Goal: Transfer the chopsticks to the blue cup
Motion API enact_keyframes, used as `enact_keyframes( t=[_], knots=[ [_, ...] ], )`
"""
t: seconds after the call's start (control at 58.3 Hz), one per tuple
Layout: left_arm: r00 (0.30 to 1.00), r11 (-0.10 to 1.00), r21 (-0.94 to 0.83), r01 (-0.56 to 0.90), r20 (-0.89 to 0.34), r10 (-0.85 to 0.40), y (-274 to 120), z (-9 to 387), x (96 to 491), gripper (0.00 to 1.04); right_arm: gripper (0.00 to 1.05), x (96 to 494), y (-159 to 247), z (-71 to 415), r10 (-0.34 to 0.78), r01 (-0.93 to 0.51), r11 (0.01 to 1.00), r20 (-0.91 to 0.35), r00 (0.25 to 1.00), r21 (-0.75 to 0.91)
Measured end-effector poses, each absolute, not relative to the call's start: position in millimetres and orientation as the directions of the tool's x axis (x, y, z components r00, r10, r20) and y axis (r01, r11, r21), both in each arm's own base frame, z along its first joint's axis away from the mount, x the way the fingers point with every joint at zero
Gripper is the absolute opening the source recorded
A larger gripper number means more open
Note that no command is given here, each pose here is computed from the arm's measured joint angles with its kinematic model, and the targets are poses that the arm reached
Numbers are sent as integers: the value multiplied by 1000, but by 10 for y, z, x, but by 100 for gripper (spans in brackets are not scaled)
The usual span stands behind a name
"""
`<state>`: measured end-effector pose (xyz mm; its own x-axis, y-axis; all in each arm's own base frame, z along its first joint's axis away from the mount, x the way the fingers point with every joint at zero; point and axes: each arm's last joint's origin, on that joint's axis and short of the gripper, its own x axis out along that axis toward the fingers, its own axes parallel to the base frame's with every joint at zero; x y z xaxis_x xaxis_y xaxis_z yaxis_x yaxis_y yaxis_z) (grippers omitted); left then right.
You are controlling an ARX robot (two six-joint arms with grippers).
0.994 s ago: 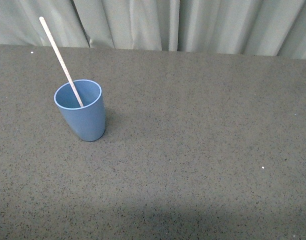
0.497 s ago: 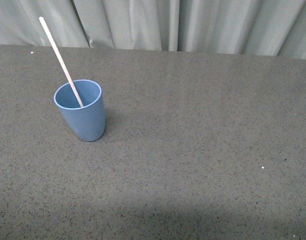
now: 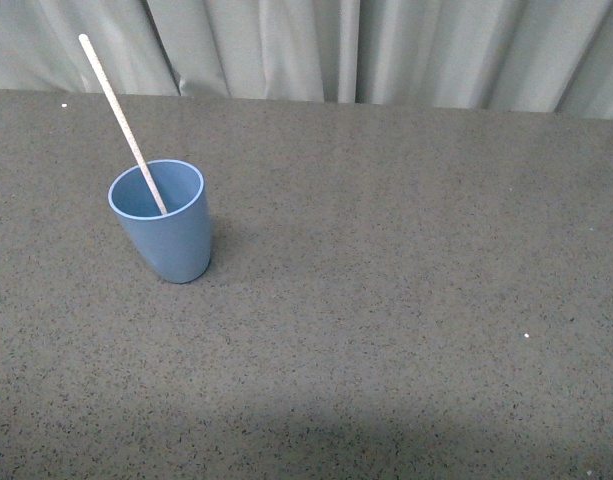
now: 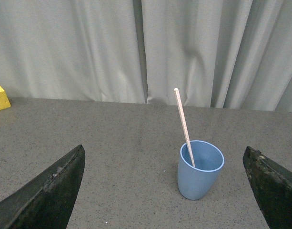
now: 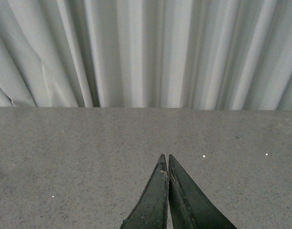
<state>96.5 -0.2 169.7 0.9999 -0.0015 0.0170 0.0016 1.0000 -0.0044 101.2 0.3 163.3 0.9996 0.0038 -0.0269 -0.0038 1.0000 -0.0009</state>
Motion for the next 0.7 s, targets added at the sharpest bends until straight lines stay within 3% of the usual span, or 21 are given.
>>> enact_keyframes(
  t=[0.206,0.703],
  knots=[
    [1000,1000,-4,2,17,-2,-2,1697,965,98,4,977,2,1650,3,-3,1000,2,1000,-1],
    [1000,1000,-4,2,17,-2,-2,1697,965,98,87,977,3,1651,4,-4,1000,2,1000,-1]
  ],
)
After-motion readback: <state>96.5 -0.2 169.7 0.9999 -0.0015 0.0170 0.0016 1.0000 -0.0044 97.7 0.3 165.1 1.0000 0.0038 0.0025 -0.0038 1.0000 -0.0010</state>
